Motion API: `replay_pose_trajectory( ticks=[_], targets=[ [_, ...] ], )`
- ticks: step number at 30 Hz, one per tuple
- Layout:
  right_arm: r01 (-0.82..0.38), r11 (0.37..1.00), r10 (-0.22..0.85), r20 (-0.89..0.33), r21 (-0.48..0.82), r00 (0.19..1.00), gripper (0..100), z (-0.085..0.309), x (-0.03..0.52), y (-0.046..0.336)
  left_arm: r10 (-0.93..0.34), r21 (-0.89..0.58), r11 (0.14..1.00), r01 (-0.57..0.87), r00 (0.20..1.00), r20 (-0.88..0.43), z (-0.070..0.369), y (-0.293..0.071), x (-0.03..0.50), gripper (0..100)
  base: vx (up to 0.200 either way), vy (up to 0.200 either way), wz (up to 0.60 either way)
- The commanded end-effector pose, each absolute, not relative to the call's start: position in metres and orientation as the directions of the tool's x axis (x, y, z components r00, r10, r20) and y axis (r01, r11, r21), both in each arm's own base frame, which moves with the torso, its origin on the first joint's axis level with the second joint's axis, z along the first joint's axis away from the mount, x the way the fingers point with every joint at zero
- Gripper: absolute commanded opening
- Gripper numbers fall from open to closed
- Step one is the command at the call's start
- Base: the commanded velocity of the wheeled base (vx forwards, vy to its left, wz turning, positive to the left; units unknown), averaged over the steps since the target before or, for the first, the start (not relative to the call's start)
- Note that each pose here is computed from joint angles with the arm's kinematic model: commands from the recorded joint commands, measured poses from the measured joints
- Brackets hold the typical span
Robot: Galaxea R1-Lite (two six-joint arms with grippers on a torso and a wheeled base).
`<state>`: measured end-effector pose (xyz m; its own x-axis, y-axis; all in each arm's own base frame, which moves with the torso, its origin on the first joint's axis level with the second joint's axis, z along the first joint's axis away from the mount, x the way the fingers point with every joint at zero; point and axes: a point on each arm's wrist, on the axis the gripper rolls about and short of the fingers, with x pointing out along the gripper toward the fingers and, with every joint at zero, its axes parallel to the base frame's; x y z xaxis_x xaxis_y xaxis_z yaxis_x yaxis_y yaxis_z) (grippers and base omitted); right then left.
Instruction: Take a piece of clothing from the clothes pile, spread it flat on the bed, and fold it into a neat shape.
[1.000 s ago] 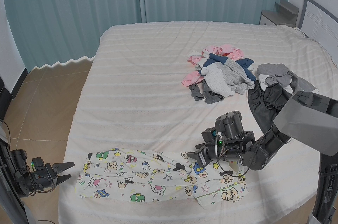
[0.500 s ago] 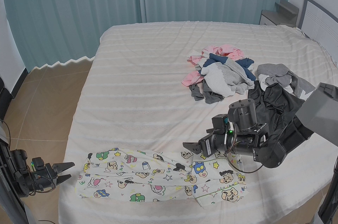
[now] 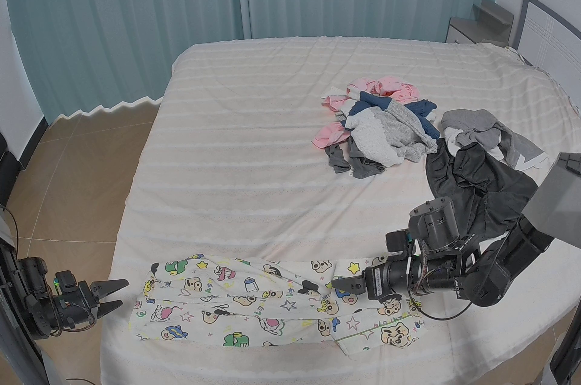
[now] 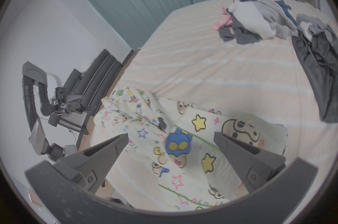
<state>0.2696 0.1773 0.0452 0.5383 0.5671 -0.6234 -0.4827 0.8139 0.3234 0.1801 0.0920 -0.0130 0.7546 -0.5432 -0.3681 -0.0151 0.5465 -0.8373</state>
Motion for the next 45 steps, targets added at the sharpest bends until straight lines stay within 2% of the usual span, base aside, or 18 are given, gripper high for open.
replay_pose_trajectory(
  ticks=[1, 9, 17, 21, 27, 32, 41, 44, 45],
  targets=[
    [-0.407, 0.852, 0.512, -0.684, 0.328, 0.519, 100, 0.02, 0.277, 0.161, -0.546, -0.842, 0.538, -0.028, 0.749, -0.374, -0.014, 0.09, 0.177, 100, 0.0, 0.0, 0.0],
    [-0.283, 0.866, 0.5, -0.717, 0.412, 0.486, 100, -0.004, 0.283, 0.152, -0.547, -0.843, 0.538, -0.027, 0.749, -0.373, -0.014, 0.09, 0.177, 100, 0.0, 0.0, 0.0],
    [-0.306, 0.852, 0.523, -0.649, 0.425, 0.553, 100, -0.038, 0.293, 0.153, -0.547, -0.843, 0.538, -0.027, 0.749, -0.373, -0.014, 0.09, 0.177, 100, 0.0, 0.0, 0.0],
    [-0.317, 0.847, 0.531, -0.633, 0.428, 0.564, 100, -0.037, 0.29, 0.152, -0.547, -0.843, 0.538, -0.027, 0.749, -0.373, -0.014, 0.09, 0.177, 100, 0.0, 0.0, 0.0],
    [-0.347, 0.826, 0.557, -0.553, 0.443, 0.62, 100, 0.0, 0.286, 0.147, -0.547, -0.843, 0.537, -0.028, 0.749, -0.373, -0.014, 0.09, 0.177, 100, 0.0, 0.0, 0.0],
    [-0.353, 0.768, 0.605, -0.425, 0.535, 0.673, 100, 0.055, 0.271, 0.13, -0.546, -0.843, 0.537, -0.029, 0.749, -0.374, -0.014, 0.09, 0.177, 100, 0.0, 0.0, 0.0],
    [-0.264, 0.765, 0.52, -0.321, 0.588, 0.791, 100, 0.105, 0.209, 0.08, -0.529, -0.829, 0.559, -0.002, 0.769, -0.359, -0.006, 0.092, 0.179, 100, 0.0, 0.0, 0.0],
    [-0.242, 0.78, 0.483, -0.309, 0.577, 0.82, 100, 0.109, 0.182, 0.069, -0.509, -0.827, 0.562, 0.021, 0.797, -0.326, 0.012, 0.091, 0.179, 100, 0.0, 0.0, 0.0],
    [-0.251, 0.784, 0.469, -0.277, 0.568, 0.839, 100, 0.114, 0.157, 0.06, -0.47, -0.844, 0.536, -0.001, 0.831, -0.299, 0.033, 0.088, 0.184, 100, 0.0, 0.0, 0.0]
  ],
)
